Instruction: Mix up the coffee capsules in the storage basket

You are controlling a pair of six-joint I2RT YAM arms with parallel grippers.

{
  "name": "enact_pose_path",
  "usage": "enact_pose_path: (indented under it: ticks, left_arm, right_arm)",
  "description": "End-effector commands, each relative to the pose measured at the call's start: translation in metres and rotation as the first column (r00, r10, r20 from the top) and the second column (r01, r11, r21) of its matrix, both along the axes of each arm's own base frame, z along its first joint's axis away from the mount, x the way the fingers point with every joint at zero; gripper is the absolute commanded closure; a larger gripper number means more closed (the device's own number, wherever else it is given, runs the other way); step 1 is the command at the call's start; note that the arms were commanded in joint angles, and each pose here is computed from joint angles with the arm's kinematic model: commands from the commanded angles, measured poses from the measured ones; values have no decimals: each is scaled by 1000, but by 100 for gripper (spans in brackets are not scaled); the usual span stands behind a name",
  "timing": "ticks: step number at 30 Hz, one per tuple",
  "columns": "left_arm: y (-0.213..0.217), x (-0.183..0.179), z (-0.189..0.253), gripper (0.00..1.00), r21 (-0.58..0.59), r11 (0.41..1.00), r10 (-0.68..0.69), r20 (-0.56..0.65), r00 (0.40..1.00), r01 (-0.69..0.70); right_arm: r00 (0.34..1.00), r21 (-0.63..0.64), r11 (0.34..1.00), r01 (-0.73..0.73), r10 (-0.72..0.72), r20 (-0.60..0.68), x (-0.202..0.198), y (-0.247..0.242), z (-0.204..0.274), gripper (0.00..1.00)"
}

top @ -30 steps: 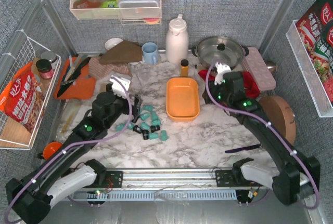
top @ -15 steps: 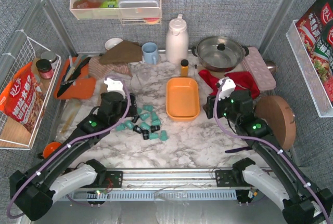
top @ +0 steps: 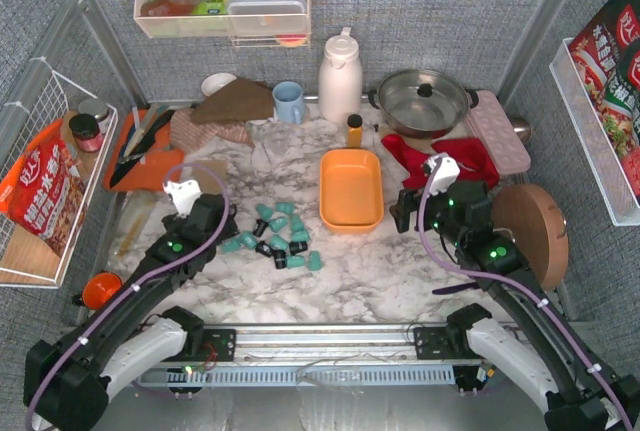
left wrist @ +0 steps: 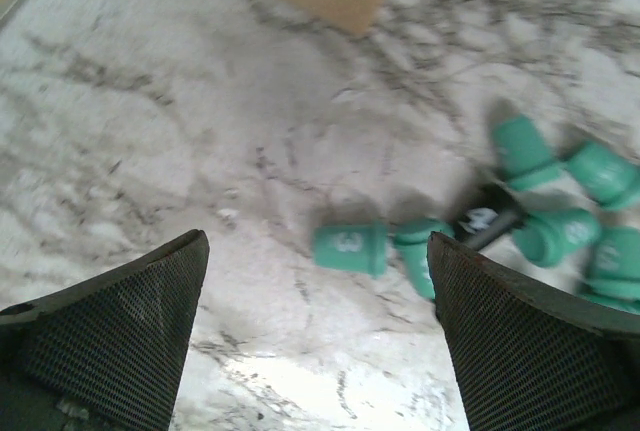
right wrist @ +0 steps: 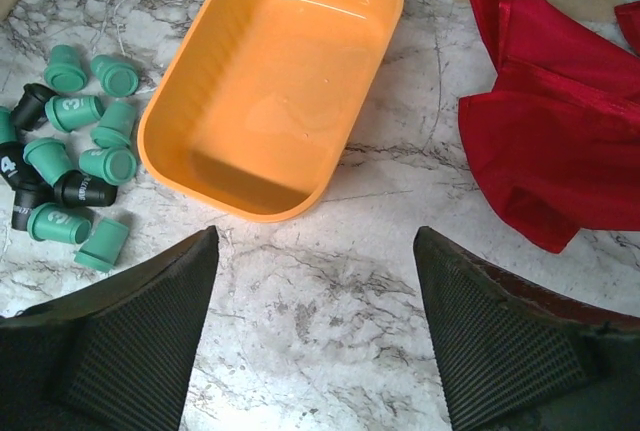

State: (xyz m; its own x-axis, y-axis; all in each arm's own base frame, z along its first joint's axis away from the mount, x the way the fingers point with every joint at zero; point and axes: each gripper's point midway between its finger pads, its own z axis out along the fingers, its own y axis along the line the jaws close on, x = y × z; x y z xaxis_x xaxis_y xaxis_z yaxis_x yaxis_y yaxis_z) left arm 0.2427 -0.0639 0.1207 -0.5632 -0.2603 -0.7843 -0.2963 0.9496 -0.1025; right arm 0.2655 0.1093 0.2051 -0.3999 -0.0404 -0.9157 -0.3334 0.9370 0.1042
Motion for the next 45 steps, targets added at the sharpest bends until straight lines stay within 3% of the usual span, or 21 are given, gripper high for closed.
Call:
enact_pose_path:
  ticks: [1,5,12,24,34,45]
  left_arm:
    - [21,-9,-25,1,-31,992,120,-67,991,-122]
    - [13,-7,-32,1,-78,989,124,-73,990,-130]
    - [9,-11,-56,1,-113,983,131,-101,986,-142]
    - [-12,-3,-64,16,-231,969,74,-57,996,-85]
    - [-18,-9,-85,29,-199,979,14,-138,990,-42]
    - [-17,-9,-95,36,-168,985,5,-168,986,-33]
  right_arm:
    - [999,29,999,14,-15,39,4,0,9,14]
    - [999,36,999,24,-25,36,4,-1,10,1]
    - [999,45,999,20,-21,42,2,0,12,1]
    - [999,49,999,3,-5,36,1,3,11,1]
    - [1000,49,999,-5,3,31,2,5,10,1]
    - [1000,49,999,-15,14,17,2,7,7,1]
